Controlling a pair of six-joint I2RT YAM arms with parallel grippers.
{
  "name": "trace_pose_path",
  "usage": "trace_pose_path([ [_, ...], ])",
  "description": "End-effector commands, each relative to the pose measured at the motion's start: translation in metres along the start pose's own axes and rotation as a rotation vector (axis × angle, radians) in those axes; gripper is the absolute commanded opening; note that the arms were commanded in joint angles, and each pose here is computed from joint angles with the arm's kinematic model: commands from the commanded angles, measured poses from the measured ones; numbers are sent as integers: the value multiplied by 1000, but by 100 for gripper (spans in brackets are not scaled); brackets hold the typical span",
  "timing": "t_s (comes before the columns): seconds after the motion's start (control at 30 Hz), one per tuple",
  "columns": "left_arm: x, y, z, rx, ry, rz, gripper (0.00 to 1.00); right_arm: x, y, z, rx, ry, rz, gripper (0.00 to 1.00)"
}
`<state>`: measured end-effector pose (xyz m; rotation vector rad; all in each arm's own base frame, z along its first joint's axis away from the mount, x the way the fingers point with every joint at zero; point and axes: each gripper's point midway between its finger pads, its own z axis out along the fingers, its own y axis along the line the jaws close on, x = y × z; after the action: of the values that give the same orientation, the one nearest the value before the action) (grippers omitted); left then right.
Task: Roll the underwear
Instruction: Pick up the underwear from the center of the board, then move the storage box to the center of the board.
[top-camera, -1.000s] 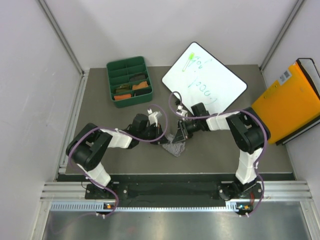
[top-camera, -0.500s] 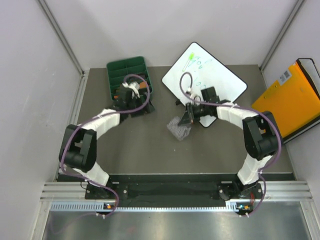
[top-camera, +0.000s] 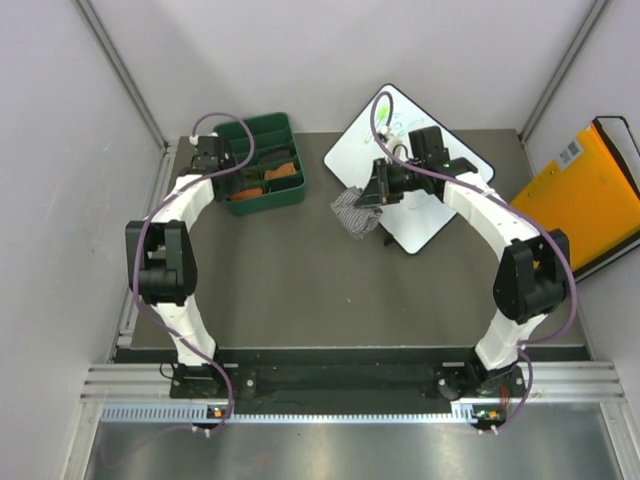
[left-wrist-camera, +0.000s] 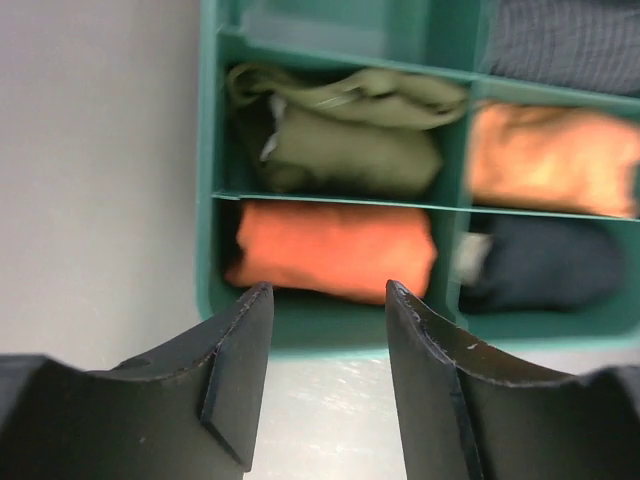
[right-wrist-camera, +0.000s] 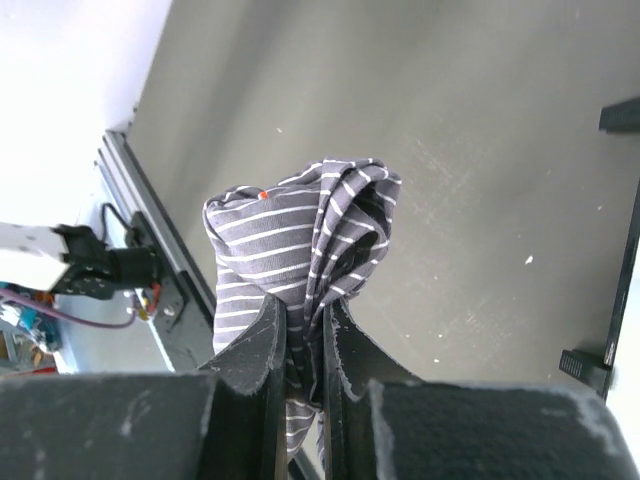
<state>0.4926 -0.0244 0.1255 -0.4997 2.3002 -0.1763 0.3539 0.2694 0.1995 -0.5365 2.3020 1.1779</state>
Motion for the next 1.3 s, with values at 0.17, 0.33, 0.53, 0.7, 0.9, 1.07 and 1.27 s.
trace_pose_path([
  [0.17, -14, 15, 10, -90, -3, -11, 48, -28, 25, -12, -17, 15, 34, 0],
  [0.33, -41, 3, -11, -51, -74, 6, 51, -37, 32, -13, -27, 8, 71, 0],
  [0.53, -39, 32, -2, -126, -52, 6, 53, -45, 36, -13, -40, 17, 95, 0],
  [0.7, -44, 38, -4, -146, -82, 14, 54, -45, 36, -13, -33, 26, 110, 0],
  [0.9, -26, 33, 12, -101, -17, 14, 52, -47, 40, -19, -20, 19, 109, 0],
  [1.07, -4, 37, 20, -102, 68, 10, 31, -46, 42, -23, -11, 17, 105, 0],
  [1.27, 28, 43, 24, -110, 192, 4, 9, -50, 46, -27, -5, 5, 94, 0],
])
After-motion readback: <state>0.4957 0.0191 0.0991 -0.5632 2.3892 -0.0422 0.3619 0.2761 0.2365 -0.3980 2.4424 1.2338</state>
